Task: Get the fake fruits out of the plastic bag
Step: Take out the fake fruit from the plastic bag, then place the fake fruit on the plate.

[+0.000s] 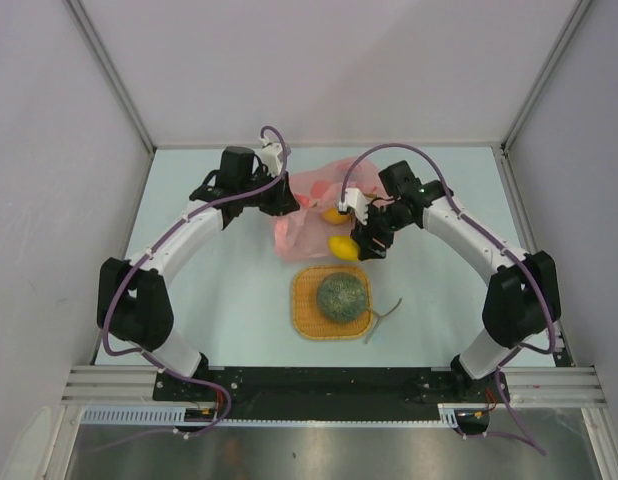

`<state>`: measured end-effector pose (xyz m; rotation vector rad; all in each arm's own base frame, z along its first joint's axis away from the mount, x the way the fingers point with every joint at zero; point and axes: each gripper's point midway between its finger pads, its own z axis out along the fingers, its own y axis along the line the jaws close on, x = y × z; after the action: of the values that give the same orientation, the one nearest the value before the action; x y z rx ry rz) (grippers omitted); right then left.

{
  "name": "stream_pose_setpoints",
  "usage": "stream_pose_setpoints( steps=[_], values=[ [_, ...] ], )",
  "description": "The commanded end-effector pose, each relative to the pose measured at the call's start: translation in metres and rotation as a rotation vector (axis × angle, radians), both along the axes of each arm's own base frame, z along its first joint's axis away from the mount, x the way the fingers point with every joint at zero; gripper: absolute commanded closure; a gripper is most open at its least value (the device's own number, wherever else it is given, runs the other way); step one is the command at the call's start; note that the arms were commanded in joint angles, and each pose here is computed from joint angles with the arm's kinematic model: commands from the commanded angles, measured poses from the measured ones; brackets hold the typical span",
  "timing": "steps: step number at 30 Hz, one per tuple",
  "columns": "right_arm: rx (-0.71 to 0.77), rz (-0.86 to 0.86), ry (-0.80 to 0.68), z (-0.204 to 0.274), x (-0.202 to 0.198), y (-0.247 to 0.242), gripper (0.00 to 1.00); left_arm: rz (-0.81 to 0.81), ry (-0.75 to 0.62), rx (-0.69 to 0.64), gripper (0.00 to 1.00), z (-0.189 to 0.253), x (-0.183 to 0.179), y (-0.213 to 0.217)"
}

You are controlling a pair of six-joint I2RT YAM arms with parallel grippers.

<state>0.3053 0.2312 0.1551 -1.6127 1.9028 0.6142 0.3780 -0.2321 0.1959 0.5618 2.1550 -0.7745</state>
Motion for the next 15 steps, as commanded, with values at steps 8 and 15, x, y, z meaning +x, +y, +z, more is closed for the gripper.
stream_pose_setpoints(
  steps=[8, 15],
  values=[
    [-0.117, 0.120, 0.054, -0.047, -0.021, 0.001, 0.77, -0.009, -0.098, 0.004, 0.78, 0.024, 0.008, -0.002],
    [-0.167, 0.192, 0.081, -0.070, -0.040, 0.005, 0.78, -0.004, -0.107, 0.000, 0.78, 0.028, 0.011, -0.003]
  ],
)
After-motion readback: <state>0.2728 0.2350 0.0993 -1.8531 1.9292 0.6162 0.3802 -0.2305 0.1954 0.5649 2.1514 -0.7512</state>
